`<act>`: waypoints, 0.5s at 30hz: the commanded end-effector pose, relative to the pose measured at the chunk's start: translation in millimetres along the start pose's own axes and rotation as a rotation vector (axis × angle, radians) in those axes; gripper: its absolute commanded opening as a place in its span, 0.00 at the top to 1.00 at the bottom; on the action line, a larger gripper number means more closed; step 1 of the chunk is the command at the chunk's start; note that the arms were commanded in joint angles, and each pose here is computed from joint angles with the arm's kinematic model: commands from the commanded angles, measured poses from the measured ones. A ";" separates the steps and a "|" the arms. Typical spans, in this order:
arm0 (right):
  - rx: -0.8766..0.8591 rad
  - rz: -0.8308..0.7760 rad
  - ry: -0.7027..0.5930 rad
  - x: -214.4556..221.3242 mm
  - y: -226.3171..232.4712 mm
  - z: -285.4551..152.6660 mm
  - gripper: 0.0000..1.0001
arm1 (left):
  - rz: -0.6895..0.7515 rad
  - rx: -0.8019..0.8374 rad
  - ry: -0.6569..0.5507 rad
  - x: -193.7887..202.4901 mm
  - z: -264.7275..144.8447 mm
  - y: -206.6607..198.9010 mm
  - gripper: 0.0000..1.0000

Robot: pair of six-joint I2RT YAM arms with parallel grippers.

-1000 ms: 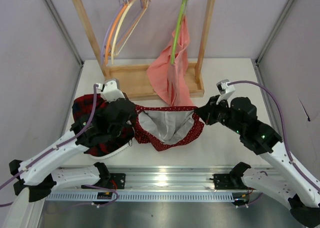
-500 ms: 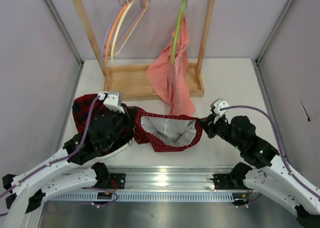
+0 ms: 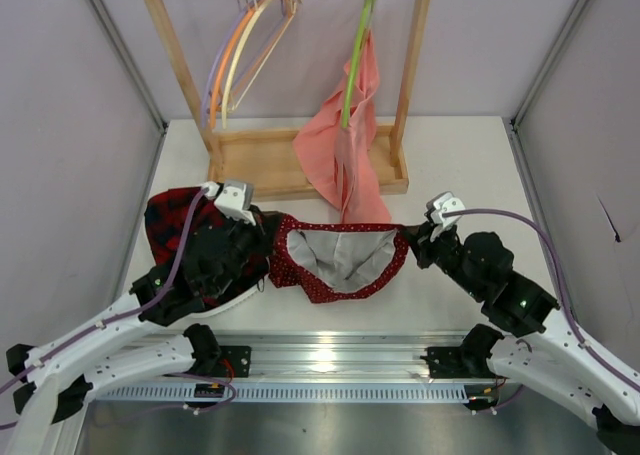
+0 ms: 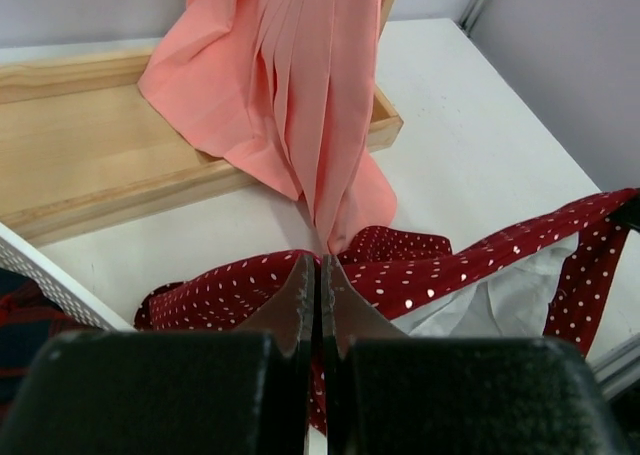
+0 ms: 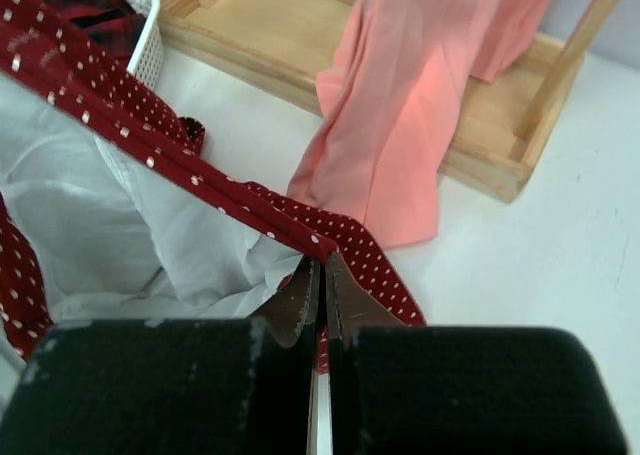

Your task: Place the skirt on the hanger

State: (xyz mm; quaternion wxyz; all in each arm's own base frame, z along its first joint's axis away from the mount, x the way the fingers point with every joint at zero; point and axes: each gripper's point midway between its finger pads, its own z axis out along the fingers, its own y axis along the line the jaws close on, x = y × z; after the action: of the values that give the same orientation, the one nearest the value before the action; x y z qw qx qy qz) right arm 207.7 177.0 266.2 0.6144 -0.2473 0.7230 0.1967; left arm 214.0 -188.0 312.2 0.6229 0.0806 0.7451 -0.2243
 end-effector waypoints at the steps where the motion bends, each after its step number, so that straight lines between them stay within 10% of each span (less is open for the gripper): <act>1: 0.170 0.159 -0.054 -35.9 -25.7 -4.7 1.00 | -0.045 -0.067 0.017 -32.5 -0.6 -0.7 1.00; 15: 0.151 0.332 0.258 -19.7 -17.7 22.5 1.00 | -0.005 -0.326 0.393 12.7 37.7 4.8 1.00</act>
State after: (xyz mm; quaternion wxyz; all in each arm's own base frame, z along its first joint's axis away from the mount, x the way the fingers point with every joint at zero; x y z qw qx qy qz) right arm 241.5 193.6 289.6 0.5062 -0.1367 0.8257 0.2082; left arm 249.5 -213.1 302.6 0.4858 0.0364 0.8702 -0.0740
